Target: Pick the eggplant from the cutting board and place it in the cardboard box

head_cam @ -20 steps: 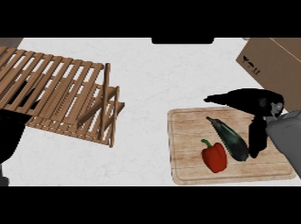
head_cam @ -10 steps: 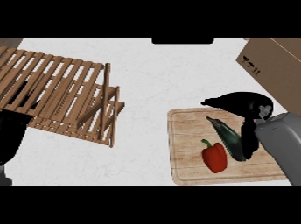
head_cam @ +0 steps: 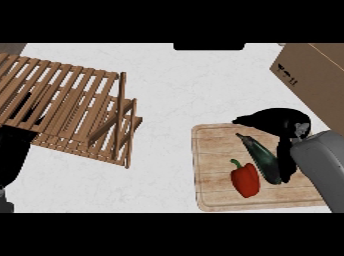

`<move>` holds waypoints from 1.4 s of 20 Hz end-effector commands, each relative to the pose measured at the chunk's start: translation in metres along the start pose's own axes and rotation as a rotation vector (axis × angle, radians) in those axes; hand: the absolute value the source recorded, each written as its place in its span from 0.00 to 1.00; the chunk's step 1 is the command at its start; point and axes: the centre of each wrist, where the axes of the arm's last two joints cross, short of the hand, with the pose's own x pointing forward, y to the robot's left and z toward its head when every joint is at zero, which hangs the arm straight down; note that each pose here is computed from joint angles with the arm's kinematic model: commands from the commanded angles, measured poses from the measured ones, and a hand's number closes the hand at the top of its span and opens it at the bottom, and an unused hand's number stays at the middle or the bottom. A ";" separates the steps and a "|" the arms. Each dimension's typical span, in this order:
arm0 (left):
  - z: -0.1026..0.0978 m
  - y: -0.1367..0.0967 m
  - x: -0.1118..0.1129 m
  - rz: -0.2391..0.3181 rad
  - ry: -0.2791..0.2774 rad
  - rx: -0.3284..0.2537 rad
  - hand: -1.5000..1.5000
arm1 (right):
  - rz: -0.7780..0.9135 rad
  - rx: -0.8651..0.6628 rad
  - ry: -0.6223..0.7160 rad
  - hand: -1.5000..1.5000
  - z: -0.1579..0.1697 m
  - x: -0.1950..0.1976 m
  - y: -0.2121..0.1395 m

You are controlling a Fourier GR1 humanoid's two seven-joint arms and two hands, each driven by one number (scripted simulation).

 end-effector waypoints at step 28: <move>0.001 -0.002 -0.009 0.008 0.076 0.021 0.50 | 0.060 -0.058 -0.103 1.00 -0.025 -0.025 0.033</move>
